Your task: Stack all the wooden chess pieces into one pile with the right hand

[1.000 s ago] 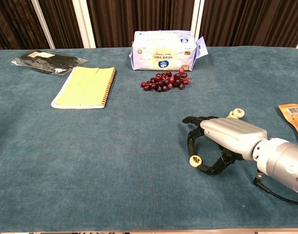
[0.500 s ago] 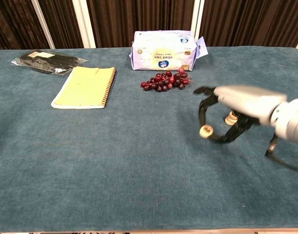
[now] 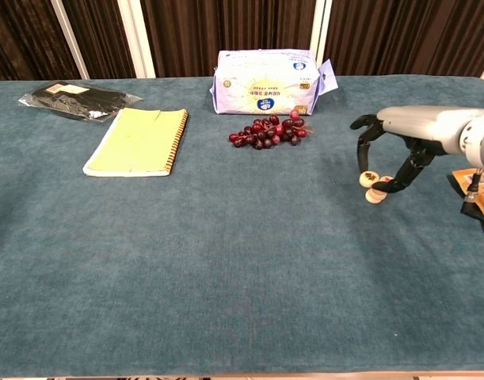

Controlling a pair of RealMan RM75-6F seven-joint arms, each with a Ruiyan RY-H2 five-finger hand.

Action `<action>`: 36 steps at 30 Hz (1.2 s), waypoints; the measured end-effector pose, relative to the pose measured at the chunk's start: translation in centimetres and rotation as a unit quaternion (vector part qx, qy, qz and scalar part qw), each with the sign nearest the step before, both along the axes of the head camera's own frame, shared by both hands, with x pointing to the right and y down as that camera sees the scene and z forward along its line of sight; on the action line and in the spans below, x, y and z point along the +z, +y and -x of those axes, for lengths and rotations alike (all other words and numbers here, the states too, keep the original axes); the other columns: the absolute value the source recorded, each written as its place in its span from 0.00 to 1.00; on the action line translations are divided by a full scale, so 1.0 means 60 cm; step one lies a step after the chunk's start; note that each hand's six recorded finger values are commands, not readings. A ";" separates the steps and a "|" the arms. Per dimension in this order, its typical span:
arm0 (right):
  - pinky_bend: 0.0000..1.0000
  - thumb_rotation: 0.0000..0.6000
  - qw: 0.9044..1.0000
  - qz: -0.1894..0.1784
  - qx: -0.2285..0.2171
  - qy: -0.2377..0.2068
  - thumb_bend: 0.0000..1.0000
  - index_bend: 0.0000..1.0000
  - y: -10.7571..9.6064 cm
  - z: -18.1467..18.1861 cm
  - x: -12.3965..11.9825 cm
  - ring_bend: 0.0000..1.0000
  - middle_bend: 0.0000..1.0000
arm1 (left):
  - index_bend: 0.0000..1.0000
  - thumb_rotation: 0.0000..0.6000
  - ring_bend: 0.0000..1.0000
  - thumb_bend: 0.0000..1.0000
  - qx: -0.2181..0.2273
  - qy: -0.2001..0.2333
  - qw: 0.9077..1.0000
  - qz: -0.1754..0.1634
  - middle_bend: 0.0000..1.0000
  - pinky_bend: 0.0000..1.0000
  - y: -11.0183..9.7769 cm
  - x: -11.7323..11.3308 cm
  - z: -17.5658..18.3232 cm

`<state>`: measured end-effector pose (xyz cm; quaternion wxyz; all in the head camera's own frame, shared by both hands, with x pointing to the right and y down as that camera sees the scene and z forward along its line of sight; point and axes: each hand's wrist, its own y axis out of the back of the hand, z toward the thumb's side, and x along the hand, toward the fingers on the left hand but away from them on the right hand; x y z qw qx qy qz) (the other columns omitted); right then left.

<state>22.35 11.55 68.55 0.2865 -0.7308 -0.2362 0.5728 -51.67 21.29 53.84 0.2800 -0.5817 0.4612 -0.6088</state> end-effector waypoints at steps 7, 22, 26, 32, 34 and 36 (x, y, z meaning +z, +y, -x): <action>0.00 1.00 1.000 -0.003 0.025 0.013 0.41 0.54 -0.025 -0.024 0.016 0.00 0.00 | 0.14 1.00 0.00 0.49 -0.001 0.000 1.000 0.000 0.00 0.00 0.000 0.000 0.001; 0.00 1.00 0.999 0.001 0.039 0.018 0.41 0.54 -0.026 -0.041 0.028 0.00 0.00 | 0.14 1.00 0.00 0.49 0.000 -0.001 1.000 0.001 0.00 0.00 0.000 0.001 0.001; 0.00 1.00 0.999 0.000 0.040 0.019 0.41 0.54 -0.025 -0.044 0.029 0.00 0.00 | 0.14 1.00 0.00 0.49 0.000 -0.002 1.000 0.001 0.00 0.00 0.000 0.001 0.001; 0.00 1.00 0.999 0.003 0.045 0.019 0.41 0.54 -0.022 -0.051 0.030 0.00 0.00 | 0.14 1.00 0.00 0.49 -0.001 -0.001 1.000 0.002 0.00 0.00 0.000 0.001 0.001; 0.00 1.00 0.999 0.004 0.045 0.019 0.41 0.54 -0.020 -0.053 0.030 0.00 0.00 | 0.14 1.00 0.00 0.49 0.000 -0.001 1.000 0.003 0.00 0.00 0.000 0.002 0.001; 0.00 1.00 0.999 0.005 0.044 0.020 0.41 0.54 -0.018 -0.054 0.030 0.00 0.00 | 0.14 1.00 0.00 0.49 0.000 -0.001 1.000 0.002 0.00 0.00 0.000 0.002 0.000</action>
